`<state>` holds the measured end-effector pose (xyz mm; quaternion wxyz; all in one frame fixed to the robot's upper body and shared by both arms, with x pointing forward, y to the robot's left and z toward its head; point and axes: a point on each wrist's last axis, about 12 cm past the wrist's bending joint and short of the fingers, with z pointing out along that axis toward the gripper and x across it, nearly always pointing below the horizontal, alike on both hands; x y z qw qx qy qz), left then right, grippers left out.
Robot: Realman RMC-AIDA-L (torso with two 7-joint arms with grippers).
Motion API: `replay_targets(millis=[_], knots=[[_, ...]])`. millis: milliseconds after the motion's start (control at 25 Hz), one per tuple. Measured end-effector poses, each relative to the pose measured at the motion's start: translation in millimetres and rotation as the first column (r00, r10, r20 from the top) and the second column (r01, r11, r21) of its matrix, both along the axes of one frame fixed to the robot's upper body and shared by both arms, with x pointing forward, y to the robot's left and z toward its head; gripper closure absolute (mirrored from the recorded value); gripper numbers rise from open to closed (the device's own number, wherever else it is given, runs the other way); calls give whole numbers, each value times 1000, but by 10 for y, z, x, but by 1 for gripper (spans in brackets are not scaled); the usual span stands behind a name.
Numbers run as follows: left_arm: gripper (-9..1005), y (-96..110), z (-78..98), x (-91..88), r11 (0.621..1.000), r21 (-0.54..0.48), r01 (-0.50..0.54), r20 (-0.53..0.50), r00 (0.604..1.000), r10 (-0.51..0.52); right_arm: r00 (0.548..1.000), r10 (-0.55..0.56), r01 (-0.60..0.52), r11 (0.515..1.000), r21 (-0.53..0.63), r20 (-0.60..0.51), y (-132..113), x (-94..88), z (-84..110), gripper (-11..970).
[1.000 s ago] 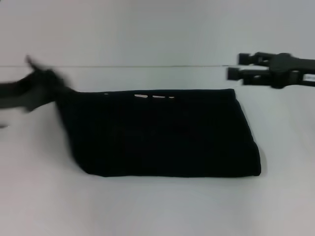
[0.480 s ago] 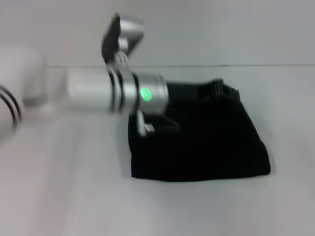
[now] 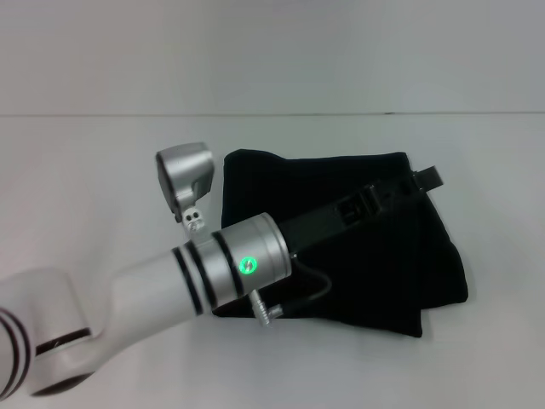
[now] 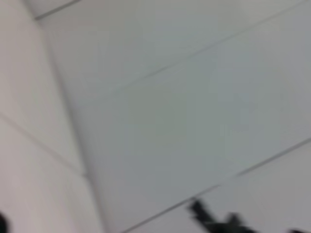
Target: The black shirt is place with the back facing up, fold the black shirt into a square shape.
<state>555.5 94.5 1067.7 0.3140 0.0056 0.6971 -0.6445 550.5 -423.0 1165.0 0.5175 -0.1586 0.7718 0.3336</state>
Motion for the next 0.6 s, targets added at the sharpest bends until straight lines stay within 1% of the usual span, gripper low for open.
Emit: replay_targets(millis=[120,240,360,480,560,600], knots=[[664,79,56,-103,996,-87,36,44,999,-33,997,-5,5,1000,6,-74,51,58,-38,64],[602,193,81,-151,992,-112,64,88,995,-55,985,-8,11,1000,16,-174,117,130,-76,67],[358,319,93,-157,992,-76,103,144,985,-91,961,10,-1,999,32,-278,241,211,-118,71],[222,447,114,-127,988,6,152,204,967,-150,922,48,-36,999,39,-384,442,328,-188,74],[132,515,143,-95,978,78,191,244,948,-204,893,66,-61,998,26,-446,588,411,-238,76],[117,556,162,-71,968,130,214,268,933,-242,879,64,-64,998,17,-473,651,450,-265,77]])
